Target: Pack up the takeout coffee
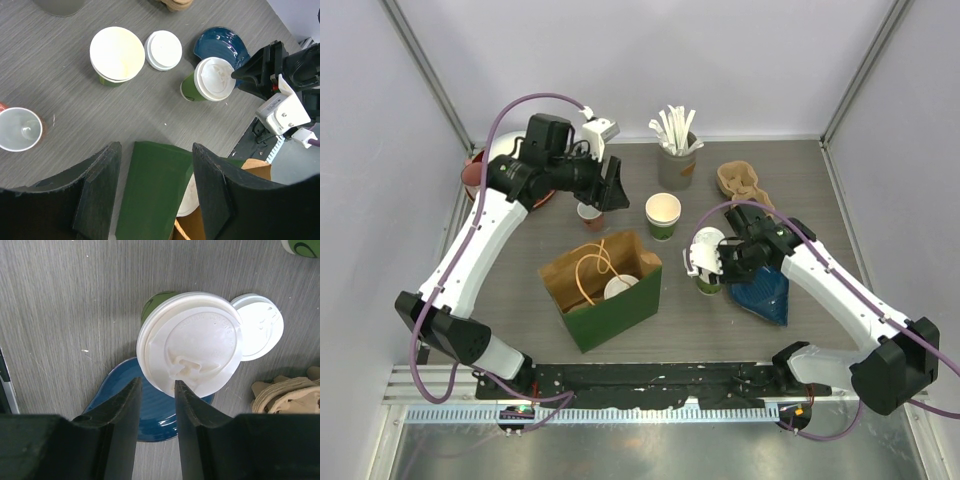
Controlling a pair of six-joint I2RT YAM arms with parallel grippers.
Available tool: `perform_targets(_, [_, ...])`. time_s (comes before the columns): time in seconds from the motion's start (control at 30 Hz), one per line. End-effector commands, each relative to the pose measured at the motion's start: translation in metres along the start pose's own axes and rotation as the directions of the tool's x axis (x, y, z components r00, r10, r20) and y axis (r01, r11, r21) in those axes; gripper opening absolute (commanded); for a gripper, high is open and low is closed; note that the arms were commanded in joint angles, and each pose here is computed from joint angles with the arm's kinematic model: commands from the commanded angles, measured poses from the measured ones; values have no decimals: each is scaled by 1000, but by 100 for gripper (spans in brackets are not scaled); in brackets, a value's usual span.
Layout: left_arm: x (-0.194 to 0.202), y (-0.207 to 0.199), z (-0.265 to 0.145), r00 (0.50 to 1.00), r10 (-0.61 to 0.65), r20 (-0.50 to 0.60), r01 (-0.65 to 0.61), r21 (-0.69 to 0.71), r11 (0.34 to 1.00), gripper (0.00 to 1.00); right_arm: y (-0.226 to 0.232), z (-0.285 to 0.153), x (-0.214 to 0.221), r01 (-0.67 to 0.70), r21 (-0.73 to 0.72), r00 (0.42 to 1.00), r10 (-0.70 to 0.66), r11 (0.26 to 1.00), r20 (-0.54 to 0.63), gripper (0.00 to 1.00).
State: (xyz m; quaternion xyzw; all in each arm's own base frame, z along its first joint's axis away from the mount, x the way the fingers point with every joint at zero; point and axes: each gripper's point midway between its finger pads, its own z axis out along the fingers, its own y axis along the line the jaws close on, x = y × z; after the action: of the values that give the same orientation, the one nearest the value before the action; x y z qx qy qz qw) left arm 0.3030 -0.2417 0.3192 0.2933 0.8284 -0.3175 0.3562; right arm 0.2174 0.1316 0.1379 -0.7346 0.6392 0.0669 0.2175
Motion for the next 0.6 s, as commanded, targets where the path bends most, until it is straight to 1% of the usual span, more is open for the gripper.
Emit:
perform_targets(0.0, [-8, -10, -11, 999, 20, 42, -21, 39, 999, 62, -11, 0, -5, 40, 36, 999, -40, 999, 9, 39])
perform_targets(0.33, [-9, -6, -12, 999, 10, 47, -12, 41, 999, 62, -3, 10, 2, 55, -11, 997, -56, 998, -50, 38])
perform_targets(0.43, [-9, -5, -13, 999, 5, 47, -7, 44, 999, 62, -2, 10, 1, 53, -15, 997, -53, 998, -47, 33])
perform_targets(0.47, [-9, -6, -13, 999, 6, 49, -8, 45, 999, 62, -3, 10, 0, 52, -11, 998, -53, 999, -47, 28])
perform_targets(0.57, [-9, -4, -14, 999, 2, 51, -4, 45, 999, 62, -1, 7, 1, 52, -10, 997, -53, 999, -50, 25])
